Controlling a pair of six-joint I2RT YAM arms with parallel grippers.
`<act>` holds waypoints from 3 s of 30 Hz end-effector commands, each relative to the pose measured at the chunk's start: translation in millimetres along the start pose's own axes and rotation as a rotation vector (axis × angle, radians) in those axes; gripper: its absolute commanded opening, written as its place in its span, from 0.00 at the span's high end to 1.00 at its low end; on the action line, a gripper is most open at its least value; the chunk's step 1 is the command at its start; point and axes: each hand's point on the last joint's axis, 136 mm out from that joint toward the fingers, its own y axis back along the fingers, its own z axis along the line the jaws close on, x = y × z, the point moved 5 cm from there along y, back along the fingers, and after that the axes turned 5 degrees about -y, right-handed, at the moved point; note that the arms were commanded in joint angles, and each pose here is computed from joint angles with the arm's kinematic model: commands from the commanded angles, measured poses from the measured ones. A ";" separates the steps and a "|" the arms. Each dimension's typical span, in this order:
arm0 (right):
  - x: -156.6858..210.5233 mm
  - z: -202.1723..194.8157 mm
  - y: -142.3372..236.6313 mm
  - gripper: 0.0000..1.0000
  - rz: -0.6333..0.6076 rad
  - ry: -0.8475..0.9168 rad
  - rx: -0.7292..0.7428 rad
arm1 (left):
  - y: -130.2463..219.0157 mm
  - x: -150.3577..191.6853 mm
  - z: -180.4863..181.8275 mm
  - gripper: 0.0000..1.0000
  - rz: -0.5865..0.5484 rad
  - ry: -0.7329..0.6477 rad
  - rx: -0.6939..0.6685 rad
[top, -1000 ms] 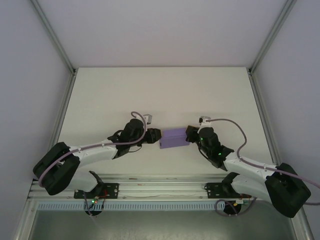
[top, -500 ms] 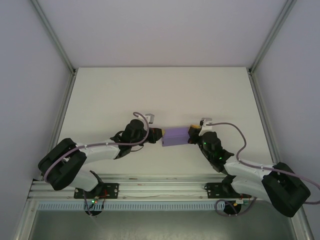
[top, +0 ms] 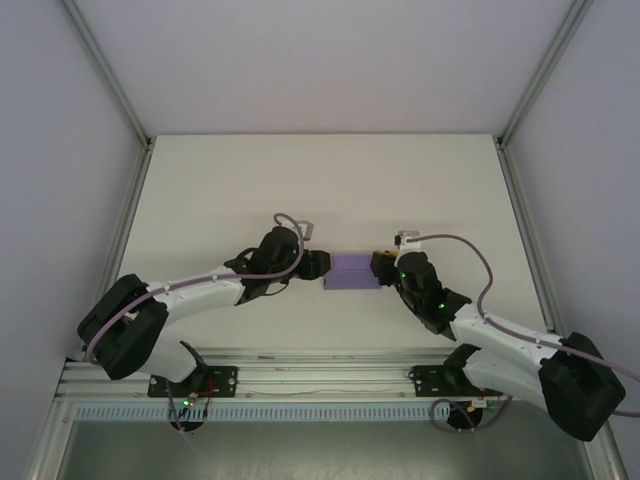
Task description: Assemble paper box
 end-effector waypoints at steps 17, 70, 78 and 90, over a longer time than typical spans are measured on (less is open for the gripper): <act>-38.6 65.9 15.4 0.00 0.348 0.482 -0.181 | 64.4 -66.6 20.3 0.00 -0.050 -0.063 -0.312; 40.3 73.8 -105.3 0.11 0.579 1.577 0.209 | 118.2 -4.4 112.5 0.00 -0.132 0.222 -0.483; 59.9 83.2 -66.6 0.00 0.703 1.489 -0.013 | 115.7 -7.0 109.8 0.00 -0.133 0.213 -0.462; -5.8 86.6 -49.1 0.00 0.414 1.141 -0.030 | 116.7 -11.8 107.8 0.00 -0.186 0.183 -0.436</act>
